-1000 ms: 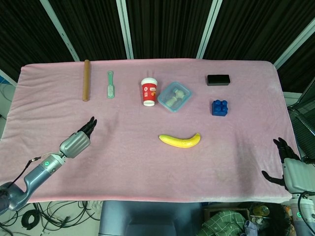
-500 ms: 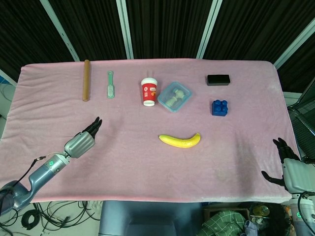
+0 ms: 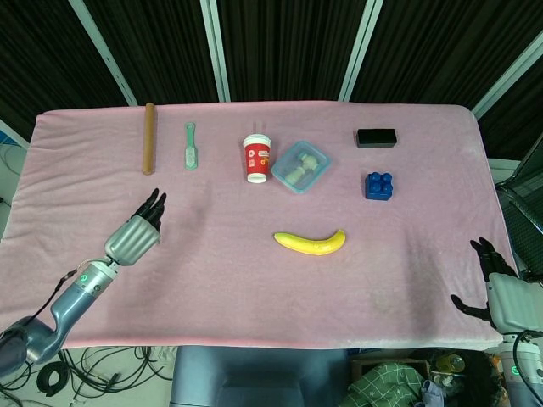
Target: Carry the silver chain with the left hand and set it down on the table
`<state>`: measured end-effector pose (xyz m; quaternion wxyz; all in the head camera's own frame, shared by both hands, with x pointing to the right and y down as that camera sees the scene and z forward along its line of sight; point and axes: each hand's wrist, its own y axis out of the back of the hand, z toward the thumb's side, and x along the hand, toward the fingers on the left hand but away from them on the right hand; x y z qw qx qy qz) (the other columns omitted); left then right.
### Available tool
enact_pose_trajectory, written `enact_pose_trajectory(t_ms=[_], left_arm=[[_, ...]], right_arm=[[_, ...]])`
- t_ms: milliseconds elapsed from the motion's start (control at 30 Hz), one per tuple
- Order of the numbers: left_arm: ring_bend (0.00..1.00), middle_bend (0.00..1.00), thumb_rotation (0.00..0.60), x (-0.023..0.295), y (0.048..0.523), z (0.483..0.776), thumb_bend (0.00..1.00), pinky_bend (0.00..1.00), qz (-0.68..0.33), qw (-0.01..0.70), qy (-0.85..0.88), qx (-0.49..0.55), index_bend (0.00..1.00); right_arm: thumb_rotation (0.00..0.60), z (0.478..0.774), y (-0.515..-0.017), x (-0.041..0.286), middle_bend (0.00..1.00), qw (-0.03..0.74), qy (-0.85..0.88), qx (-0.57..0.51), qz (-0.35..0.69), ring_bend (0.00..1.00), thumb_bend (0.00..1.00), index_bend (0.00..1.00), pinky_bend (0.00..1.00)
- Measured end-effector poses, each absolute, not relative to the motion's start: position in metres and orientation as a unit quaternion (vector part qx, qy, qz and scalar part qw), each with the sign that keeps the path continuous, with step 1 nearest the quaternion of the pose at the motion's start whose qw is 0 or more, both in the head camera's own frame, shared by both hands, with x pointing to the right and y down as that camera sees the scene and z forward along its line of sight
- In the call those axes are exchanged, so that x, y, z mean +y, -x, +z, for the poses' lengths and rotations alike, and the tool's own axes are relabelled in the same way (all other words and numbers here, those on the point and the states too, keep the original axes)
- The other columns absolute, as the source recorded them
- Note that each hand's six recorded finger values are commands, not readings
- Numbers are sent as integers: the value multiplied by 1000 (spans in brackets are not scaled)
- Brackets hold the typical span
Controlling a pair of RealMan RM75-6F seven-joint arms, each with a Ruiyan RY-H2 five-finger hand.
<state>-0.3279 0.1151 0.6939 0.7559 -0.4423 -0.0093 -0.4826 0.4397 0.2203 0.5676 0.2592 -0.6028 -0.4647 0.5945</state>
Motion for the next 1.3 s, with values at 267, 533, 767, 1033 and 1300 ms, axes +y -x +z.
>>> enact_pose_trajectory(t_ms=[267,533,767,1033,1300], left_arm=[[0,214,600,111,309,695,440,0,-496,701,511,47,605],[0,210,600,119,294,699,439,0,-507,613,599,96,606],[0,208,600,113,279,704,438,0,-520,499,672,169,606],[0,208,600,111,258,720,437,0,-517,416,717,212,607],[0,206,600,112,251,735,438,0,-517,374,732,236,609]], right_arm=[[600,568,-440,220,0,259,602,-465,595,92,122,0,212],[600,568,-440,220,0,259,603,-464,595,92,122,0,212],[600,568,-440,220,0,260,603,-464,595,92,122,0,212],[600,568,-440,220,0,260,602,-464,595,92,122,0,212],[600,568,-440,220,0,260,602,-464,595,92,123,0,212]])
